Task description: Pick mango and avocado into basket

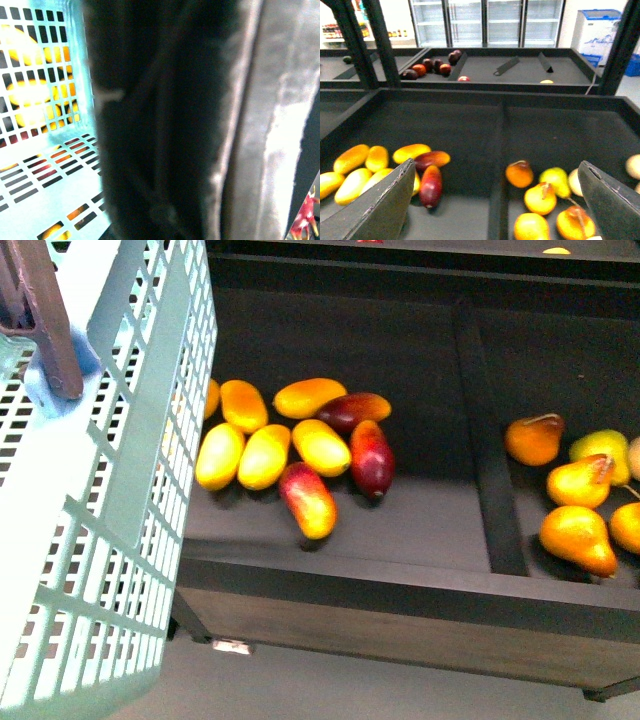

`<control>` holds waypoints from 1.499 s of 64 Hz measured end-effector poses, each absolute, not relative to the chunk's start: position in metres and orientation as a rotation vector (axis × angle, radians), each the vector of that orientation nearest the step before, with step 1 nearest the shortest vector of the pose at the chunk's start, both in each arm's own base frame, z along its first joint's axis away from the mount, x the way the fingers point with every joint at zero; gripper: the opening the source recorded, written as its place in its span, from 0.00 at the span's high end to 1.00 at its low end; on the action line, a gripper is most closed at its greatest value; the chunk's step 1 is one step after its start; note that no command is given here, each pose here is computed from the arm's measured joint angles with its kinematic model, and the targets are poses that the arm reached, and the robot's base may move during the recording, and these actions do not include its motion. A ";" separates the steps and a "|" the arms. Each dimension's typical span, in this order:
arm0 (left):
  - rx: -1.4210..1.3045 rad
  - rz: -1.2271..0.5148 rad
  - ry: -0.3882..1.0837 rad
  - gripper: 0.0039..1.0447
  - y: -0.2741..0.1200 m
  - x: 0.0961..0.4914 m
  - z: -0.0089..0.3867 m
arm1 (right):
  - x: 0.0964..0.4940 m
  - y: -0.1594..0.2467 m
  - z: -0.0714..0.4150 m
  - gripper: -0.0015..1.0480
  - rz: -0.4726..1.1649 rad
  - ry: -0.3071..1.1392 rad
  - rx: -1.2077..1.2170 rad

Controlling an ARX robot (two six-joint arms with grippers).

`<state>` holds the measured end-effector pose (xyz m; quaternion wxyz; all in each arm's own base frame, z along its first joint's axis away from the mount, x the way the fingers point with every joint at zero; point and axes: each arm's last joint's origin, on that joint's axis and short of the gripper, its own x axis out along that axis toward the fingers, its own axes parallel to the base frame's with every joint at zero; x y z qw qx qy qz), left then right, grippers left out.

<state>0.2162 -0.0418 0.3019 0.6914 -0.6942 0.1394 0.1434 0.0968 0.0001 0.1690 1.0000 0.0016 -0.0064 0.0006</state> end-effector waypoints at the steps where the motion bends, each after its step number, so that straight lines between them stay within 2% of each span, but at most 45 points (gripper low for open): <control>1: -1.552 0.320 0.311 0.87 -0.042 0.216 0.302 | 0.097 0.000 0.169 0.08 -0.002 -0.013 0.003; 96: -1.547 0.330 0.303 0.87 -0.040 0.217 0.302 | 0.097 0.000 0.169 0.08 0.006 -0.012 0.002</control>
